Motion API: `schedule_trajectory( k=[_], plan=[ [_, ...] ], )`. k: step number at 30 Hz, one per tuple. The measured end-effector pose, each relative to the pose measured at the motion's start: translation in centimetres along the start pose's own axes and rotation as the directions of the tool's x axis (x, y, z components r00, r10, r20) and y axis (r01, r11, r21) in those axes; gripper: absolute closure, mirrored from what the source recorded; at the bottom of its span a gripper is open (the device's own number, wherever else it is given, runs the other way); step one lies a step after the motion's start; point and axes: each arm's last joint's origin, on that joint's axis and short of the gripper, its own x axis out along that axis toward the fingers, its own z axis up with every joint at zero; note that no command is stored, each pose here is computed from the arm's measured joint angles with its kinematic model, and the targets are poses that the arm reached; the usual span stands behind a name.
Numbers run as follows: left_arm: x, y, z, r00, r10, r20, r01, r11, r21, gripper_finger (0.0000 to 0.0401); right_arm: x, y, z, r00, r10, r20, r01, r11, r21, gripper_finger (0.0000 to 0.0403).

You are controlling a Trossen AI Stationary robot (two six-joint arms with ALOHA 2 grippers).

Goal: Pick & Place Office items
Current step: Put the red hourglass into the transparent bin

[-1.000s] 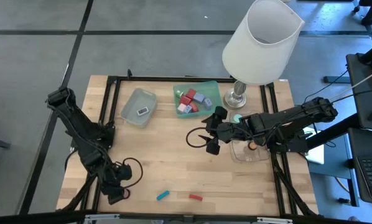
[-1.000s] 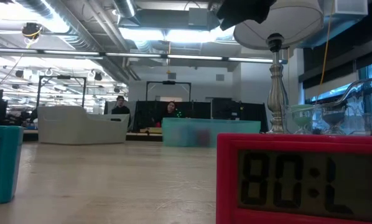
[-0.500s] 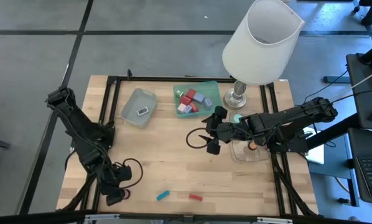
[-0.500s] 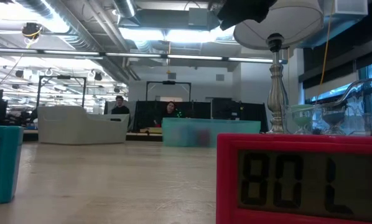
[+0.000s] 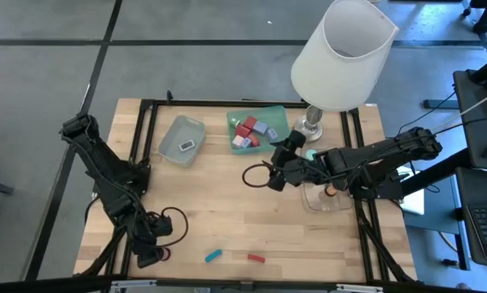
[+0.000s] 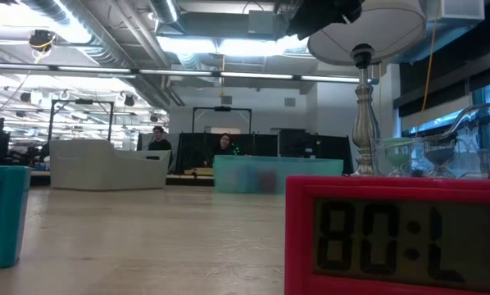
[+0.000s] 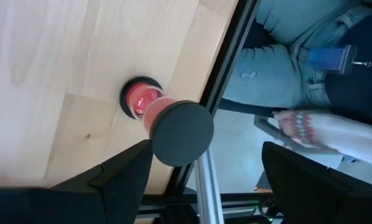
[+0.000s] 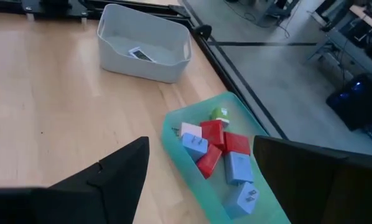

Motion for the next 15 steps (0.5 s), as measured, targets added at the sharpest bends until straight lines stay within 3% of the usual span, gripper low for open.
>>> schedule_trajectory(
  k=[6, 15],
  plan=[
    [-0.1, 0.5, 0.5, 0.999, 0.038, 0.007, -0.039, 0.998, 0.039, 0.0101, 0.1, 0.1, 0.0, 0.997, 0.08, -0.017, -0.08, 0.997, -0.002, 0.0112],
    [-0.4, 1.1, 2.3, 0.988, 0.086, 0.127, -0.114, 0.967, 0.23, 0.0101, 0.0, 0.8, -0.1, 0.951, 0.304, -0.058, -0.305, 0.952, 0.006, 0.0112]
  ],
)
